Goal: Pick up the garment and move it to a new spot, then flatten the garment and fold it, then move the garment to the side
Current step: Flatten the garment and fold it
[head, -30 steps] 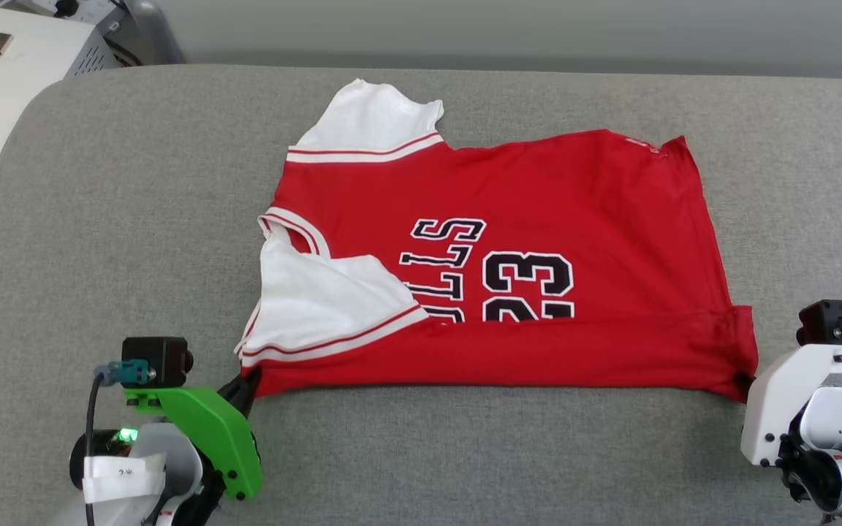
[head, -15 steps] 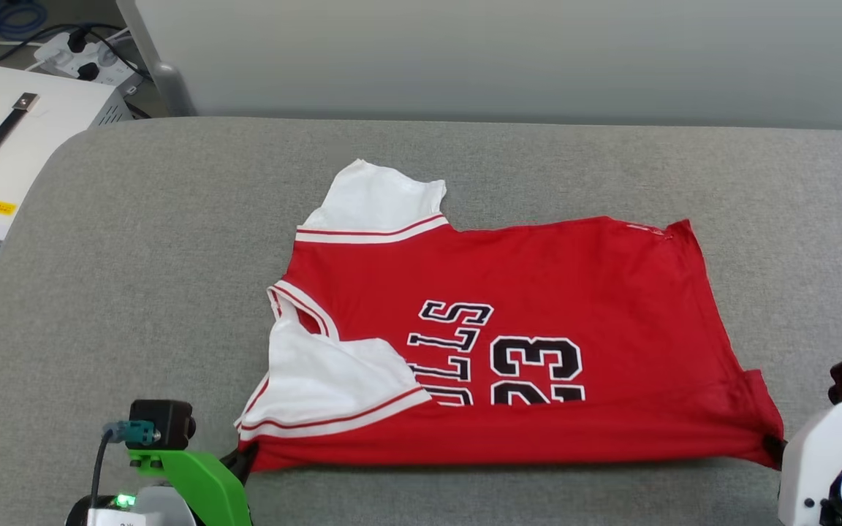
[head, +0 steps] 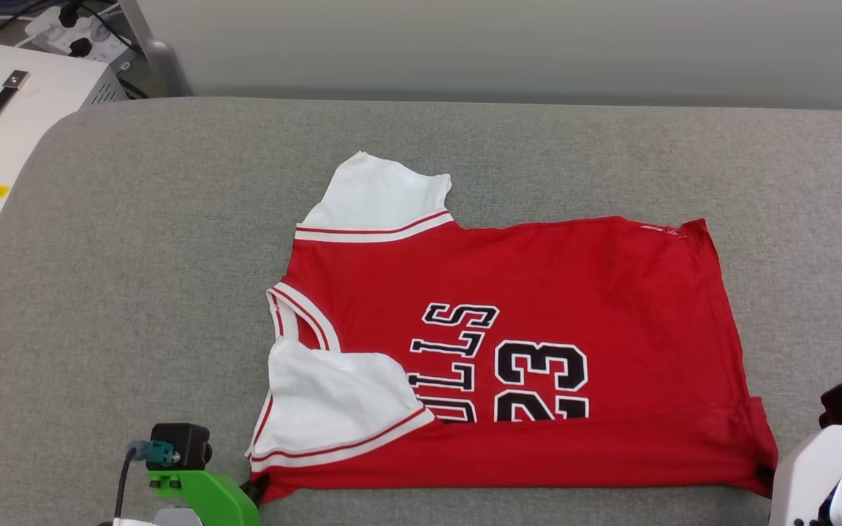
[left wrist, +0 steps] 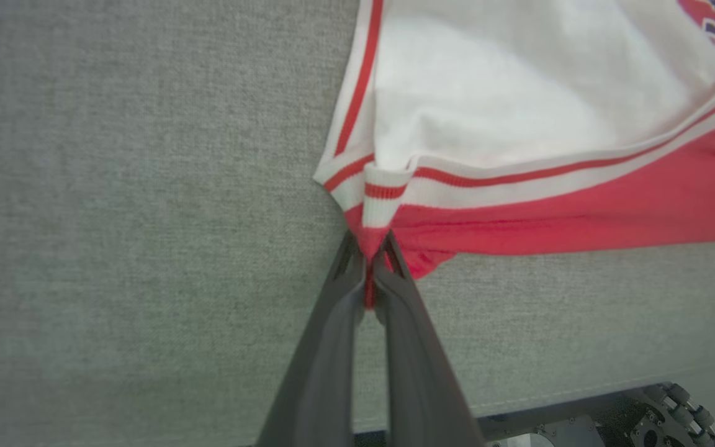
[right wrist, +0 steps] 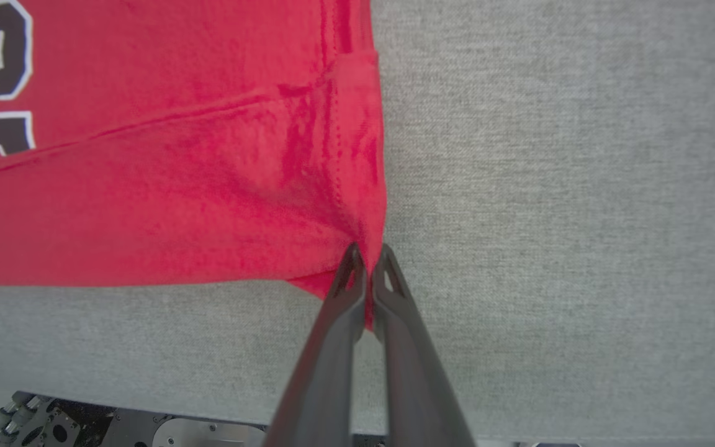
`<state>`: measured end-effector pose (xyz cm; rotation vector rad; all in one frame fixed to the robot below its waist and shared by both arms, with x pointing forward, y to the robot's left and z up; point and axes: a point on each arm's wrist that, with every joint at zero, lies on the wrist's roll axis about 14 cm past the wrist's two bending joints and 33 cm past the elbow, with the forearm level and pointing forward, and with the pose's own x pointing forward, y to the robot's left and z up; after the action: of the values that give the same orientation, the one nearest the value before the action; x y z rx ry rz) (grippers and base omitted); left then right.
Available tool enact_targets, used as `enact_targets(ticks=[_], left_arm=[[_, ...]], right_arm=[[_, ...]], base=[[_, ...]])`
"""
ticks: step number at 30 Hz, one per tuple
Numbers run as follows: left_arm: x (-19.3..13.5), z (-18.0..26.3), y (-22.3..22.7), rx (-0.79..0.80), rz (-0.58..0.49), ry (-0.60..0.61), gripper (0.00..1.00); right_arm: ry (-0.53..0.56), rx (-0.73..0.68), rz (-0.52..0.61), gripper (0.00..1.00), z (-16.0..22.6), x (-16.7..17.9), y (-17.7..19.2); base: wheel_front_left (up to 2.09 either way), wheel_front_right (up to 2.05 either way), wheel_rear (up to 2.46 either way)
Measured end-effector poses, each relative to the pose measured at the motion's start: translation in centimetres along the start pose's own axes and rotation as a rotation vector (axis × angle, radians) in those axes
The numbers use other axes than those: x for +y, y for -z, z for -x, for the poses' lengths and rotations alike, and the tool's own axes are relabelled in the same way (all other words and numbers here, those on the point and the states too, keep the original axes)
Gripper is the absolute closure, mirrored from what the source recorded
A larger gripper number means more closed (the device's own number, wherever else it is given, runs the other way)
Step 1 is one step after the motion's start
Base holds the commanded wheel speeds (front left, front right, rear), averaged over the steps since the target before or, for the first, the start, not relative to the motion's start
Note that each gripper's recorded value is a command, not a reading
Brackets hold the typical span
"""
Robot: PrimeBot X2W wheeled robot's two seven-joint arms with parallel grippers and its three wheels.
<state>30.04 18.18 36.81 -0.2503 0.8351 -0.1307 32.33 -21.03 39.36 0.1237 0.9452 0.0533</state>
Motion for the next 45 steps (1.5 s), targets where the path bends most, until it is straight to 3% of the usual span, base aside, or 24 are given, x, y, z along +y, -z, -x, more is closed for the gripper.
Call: enact_targets(ticks=[1, 2, 3, 4, 11, 20, 29, 38, 45], left_arm=[[0.1, -0.1, 0.1, 0.001, 0.001, -0.003, 1.0], [0.2, -0.1, 0.1, -0.002, -0.003, -0.007, 0.71], [0.3, -0.2, 0.0, -0.009, -0.012, -0.01, 0.0], [0.3, -0.2, -0.1, -0.016, -0.014, -0.012, 0.0], [0.1, 0.3, -3.4, -0.18, -0.034, -0.013, 0.0], [-3.3, 3.3, -12.5, -0.629, -0.098, 0.078, 0.0], [-5.2, 4.6, -16.4, -0.8, -0.086, 0.136, 0.0], [-7.4, 1.1, -18.1, -0.745, -0.193, 0.234, 0.0], [-8.6, -3.9, -22.6, -0.556, -0.388, 0.282, 0.0]], right_arm=[[-0.001, -0.001, -0.002, 1.0, -0.1, 0.0, 0.0], [0.0, -0.003, -0.003, 1.0, -0.2, 0.0, -0.1], [0.001, -0.014, -0.003, 0.38, -0.2, 0.0, -0.2], [0.002, -0.026, -0.003, 0.0, -0.2, -0.1, -0.4], [-0.014, -0.212, 0.019, 0.0, 1.0, 0.4, -4.3], [-0.066, -0.686, 0.098, 0.0, 5.8, 2.3, -12.1], [-0.118, -0.898, 0.076, 0.0, 7.0, 4.4, -13.2], [-0.113, -0.927, 0.085, 0.0, 5.8, 5.0, -14.0], [-0.13, -0.912, 0.088, 0.0, 4.2, 5.7, -15.1]], base=[[0.0, 0.0, 0.0], [0.0, 0.0, 0.0], [0.0, 0.0, 0.0], [0.0, 0.0, 0.0], [0.0, 0.0, 0.0], [0.0, 0.0, 0.0], [0.0, 0.0, 0.0], [0.0, 0.0, 0.0], [0.0, 0.0, 0.0]])
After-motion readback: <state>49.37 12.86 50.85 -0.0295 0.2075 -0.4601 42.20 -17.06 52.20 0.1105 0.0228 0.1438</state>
